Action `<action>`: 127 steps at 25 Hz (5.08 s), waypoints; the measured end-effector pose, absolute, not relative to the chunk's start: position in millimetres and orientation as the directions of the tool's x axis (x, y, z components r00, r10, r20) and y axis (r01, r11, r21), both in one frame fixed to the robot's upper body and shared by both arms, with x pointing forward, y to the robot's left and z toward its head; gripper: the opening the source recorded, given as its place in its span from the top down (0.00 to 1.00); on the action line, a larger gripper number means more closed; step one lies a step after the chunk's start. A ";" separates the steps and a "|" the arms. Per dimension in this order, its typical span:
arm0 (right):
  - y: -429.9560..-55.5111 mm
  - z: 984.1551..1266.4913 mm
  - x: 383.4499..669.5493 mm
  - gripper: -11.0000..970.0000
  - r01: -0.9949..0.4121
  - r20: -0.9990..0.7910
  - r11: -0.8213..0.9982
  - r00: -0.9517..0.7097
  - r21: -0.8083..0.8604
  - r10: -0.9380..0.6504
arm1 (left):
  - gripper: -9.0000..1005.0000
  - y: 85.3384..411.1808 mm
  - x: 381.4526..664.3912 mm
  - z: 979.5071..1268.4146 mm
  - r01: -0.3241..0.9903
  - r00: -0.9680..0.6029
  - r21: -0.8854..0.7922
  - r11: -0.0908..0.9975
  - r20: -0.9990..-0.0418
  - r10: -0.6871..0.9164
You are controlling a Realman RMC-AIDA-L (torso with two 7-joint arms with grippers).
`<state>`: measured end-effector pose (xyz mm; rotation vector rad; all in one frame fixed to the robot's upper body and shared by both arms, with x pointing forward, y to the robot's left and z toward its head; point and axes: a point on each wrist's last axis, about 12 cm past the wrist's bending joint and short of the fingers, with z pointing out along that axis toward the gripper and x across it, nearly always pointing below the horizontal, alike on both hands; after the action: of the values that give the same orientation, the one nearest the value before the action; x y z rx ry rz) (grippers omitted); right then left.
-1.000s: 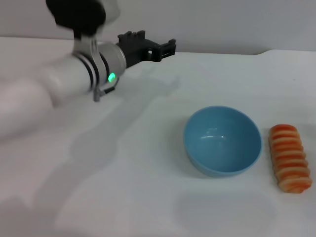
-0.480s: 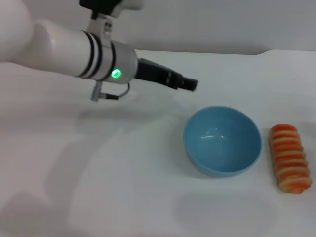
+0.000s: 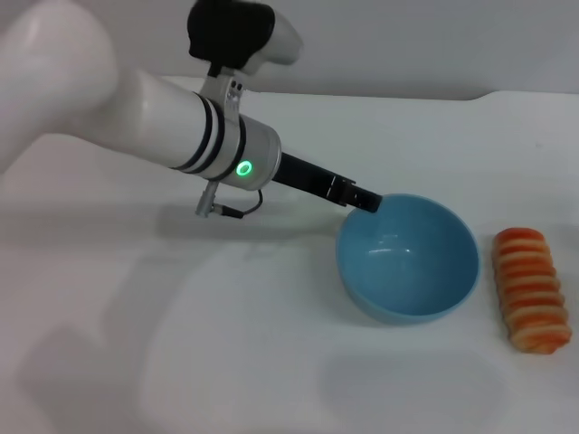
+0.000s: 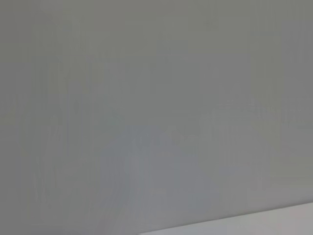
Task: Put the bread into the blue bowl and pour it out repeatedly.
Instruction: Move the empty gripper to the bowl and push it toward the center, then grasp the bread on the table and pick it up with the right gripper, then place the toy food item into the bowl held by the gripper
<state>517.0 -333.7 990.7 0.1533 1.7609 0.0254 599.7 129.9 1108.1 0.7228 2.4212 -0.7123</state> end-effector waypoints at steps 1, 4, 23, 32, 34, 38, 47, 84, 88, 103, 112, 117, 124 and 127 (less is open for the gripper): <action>-333.9 990.4 517.0 0.27 0.090 -0.975 0.991 -0.190 0.101 0.117 | 0.18 126.3 599.4 1103.6 0.607 -0.733 -0.336 0.720 -0.586 0.345; -334.2 990.5 517.1 0.27 0.091 -0.975 0.991 -0.190 0.101 0.116 | 0.18 122.8 598.0 1099.7 0.610 -0.731 -0.332 0.719 -0.586 0.349; -334.6 990.1 516.9 0.27 0.093 -0.974 0.991 -0.192 0.100 0.116 | 0.18 116.9 591.0 1067.1 0.590 -0.744 -0.298 0.750 -0.561 0.362; -334.1 989.2 515.6 0.27 0.094 -0.974 0.990 -0.195 0.102 0.119 | 0.22 113.8 588.3 1067.3 0.596 -0.748 -0.314 0.739 -0.552 0.369; -333.7 988.9 515.4 0.27 0.094 -0.973 0.990 -0.197 0.103 0.120 | 0.28 114.6 588.3 1066.3 0.594 -0.749 -0.312 0.741 -0.550 0.369; -333.3 988.4 515.0 0.27 0.094 -0.972 0.990 -0.198 0.105 0.122 | 0.49 114.5 587.1 1064.4 0.596 -0.749 -0.308 0.741 -0.547 0.375; -332.3 985.9 514.4 0.27 0.099 -0.967 0.989 -0.217 0.114 0.133 | 0.88 115.1 587.8 1064.1 0.591 -0.750 -0.306 0.746 -0.548 0.370; -354.7 1074.8 566.2 0.27 -0.124 -0.483 0.882 -0.866 0.455 0.127 | 0.99 125.0 658.4 1118.3 0.579 -0.579 0.117 0.807 -0.638 0.508; -344.7 1067.2 564.7 0.27 -0.133 -0.466 0.879 -0.878 0.457 0.109 | 0.99 125.3 658.7 1116.9 0.577 -0.578 0.119 0.808 -0.640 0.507; -315.1 1041.7 569.9 0.27 -0.156 -0.417 0.886 -0.908 0.437 0.046 | 0.99 125.4 657.9 1114.3 0.579 -0.577 0.121 0.806 -0.638 0.511; -312.6 1043.3 572.9 0.34 -0.170 -0.425 0.889 -0.905 0.425 0.031 | 0.99 125.8 656.8 1112.4 0.578 -0.577 0.120 0.807 -0.639 0.508; -306.9 1051.5 579.7 0.47 -0.261 -0.517 0.863 -0.856 0.433 0.001 | 0.99 125.4 656.6 1112.2 0.575 -0.579 0.116 0.810 -0.641 0.503; -303.9 1080.7 590.4 0.50 -0.376 -0.651 0.797 -0.759 0.473 0.028 | 0.99 126.8 655.2 1110.3 0.572 -0.589 0.110 0.813 -0.634 0.501; -298.1 1102.9 595.7 0.51 -0.468 -0.726 0.751 -0.688 0.466 0.021 | 0.99 125.7 652.8 1108.5 0.575 -0.603 0.096 0.812 -0.621 0.500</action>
<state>595.7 -298.1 1102.9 -0.3339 2.1985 0.8401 652.8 125.7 1108.5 0.7879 2.3387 -0.1496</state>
